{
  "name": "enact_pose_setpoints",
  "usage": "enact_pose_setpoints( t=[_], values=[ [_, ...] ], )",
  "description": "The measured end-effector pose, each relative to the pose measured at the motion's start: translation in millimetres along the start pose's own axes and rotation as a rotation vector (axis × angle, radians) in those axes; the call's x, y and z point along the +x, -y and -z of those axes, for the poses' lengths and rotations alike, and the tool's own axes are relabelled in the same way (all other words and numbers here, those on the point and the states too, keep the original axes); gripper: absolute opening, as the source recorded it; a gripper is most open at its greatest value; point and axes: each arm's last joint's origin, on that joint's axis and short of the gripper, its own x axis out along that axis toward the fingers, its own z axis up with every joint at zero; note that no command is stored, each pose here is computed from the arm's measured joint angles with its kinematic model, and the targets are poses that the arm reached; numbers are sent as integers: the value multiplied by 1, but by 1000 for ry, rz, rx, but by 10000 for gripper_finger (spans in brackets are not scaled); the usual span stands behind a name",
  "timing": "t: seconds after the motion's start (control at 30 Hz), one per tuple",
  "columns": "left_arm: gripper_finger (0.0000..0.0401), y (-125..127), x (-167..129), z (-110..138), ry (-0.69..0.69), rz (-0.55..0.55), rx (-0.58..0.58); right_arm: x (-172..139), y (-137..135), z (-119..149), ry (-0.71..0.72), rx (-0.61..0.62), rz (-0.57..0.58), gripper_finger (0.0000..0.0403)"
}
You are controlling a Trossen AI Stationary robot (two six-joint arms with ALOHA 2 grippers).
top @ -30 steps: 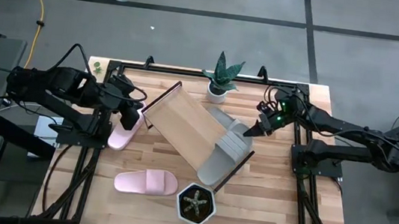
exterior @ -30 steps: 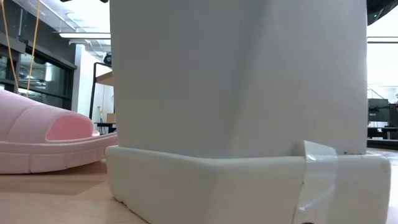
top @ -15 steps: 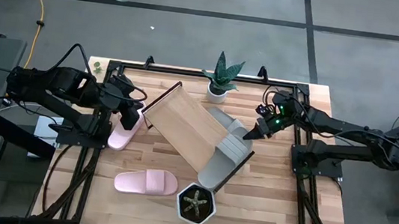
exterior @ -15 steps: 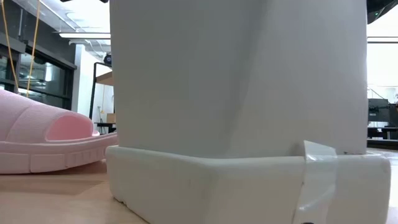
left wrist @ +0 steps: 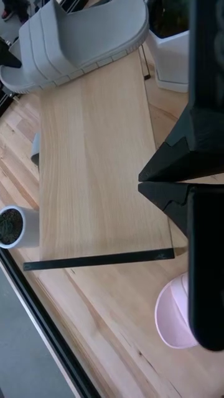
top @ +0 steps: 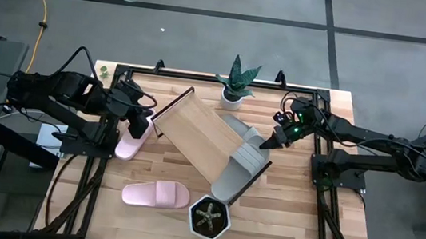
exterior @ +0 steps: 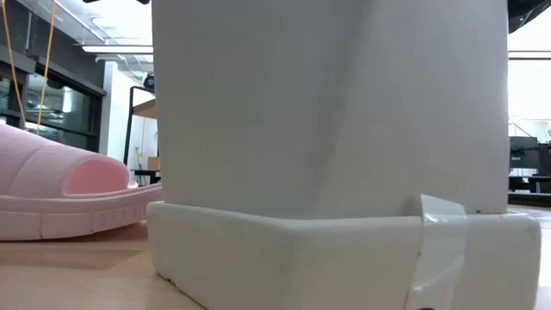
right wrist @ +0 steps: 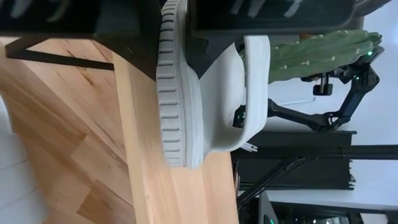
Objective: Pick and place slides into the shelf
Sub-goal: Put the bottom gray slipper on the shelf
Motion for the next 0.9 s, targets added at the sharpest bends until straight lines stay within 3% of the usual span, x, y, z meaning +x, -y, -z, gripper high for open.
enact_pose_setpoints(
  t=[0.23, 0.63, 0.9],
  values=[
    [1, -1, 0, 1, -11, -11, 7, 0, 1, 1, -7, 12, 11, 24],
    [1, -1, 0, 1, -12, -12, 8, 0, 2, 1, -4, 2, 16, 121],
    [1, -1, 0, 1, -12, -12, 8, 0, 3, 1, 8, -15, 33, 130]
  ],
)
